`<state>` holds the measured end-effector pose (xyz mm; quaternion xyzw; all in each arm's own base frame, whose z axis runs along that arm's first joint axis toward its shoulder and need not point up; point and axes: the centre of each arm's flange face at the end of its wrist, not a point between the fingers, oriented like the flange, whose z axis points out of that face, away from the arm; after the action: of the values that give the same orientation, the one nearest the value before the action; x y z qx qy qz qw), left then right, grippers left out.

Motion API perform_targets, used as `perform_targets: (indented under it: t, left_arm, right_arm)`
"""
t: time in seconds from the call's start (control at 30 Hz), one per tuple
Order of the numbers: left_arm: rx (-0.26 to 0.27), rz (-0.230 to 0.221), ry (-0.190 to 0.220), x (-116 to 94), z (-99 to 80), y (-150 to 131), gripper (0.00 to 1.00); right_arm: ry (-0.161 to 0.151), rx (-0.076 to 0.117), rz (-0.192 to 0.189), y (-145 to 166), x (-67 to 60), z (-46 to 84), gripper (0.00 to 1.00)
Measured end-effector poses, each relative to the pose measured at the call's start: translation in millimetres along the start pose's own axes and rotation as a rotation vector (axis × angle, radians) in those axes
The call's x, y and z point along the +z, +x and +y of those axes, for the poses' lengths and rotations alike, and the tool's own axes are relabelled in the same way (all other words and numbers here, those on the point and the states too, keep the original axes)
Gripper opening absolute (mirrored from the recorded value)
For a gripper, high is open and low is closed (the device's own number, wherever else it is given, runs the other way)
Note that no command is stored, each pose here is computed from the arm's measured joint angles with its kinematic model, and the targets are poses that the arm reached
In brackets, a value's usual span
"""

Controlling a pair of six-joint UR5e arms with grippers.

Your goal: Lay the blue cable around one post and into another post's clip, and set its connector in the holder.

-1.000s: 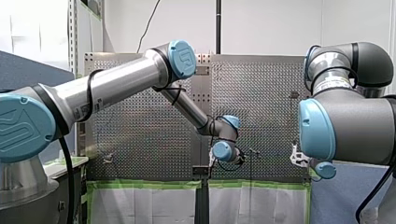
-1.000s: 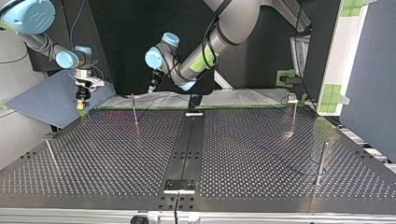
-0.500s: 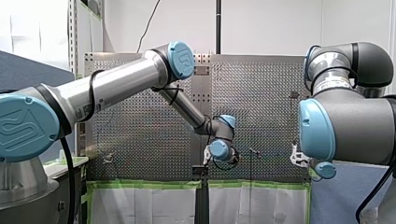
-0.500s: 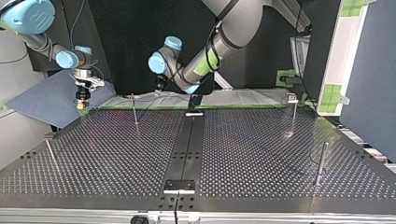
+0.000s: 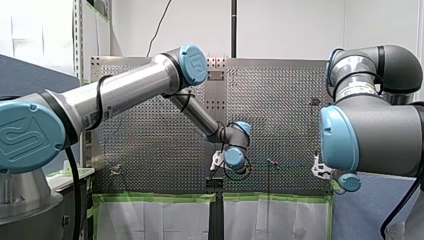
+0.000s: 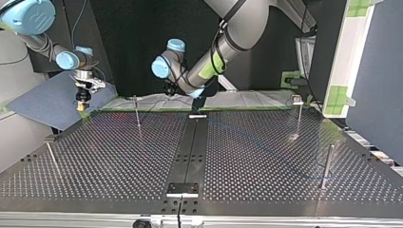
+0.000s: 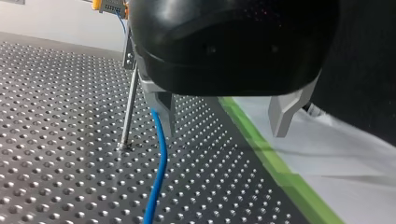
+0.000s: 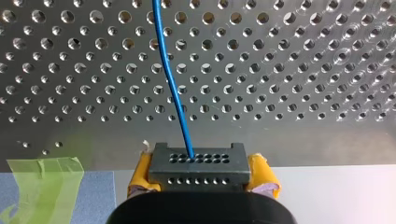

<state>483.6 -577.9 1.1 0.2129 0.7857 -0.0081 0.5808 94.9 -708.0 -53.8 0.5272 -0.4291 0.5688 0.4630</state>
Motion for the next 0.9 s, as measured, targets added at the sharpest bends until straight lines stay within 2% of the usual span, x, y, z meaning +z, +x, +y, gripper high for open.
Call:
perform_targets:
  t: [0.1,0.3,0.47,0.63,0.9]
  left_arm:
    - [0.019,-0.024,-0.001,-2,-7.3,-3,1.0]
    - [0.021,-0.078,0.058,-12,-33.2,-8,1.0]
    - [-0.013,-0.121,0.121,-21,-54.9,-13,1.0]
    - [-0.054,-0.141,0.187,-30,-73.0,-15,1.0]
    - [-0.119,-0.168,0.274,-38,-90.9,-19,1.0]
  right_arm:
    - [-0.001,0.0,0.0,0,0.0,0.5,0.26]
    - [-0.021,-0.001,-0.001,0,-0.5,5.8,0.26]
    - [-0.031,-0.004,-0.005,-1,-1.1,7.9,0.26]
    - [-0.037,-0.008,-0.008,-1,-1.4,8.7,0.26]
    - [-0.036,-0.009,-0.009,-1,-1.5,8.5,0.26]
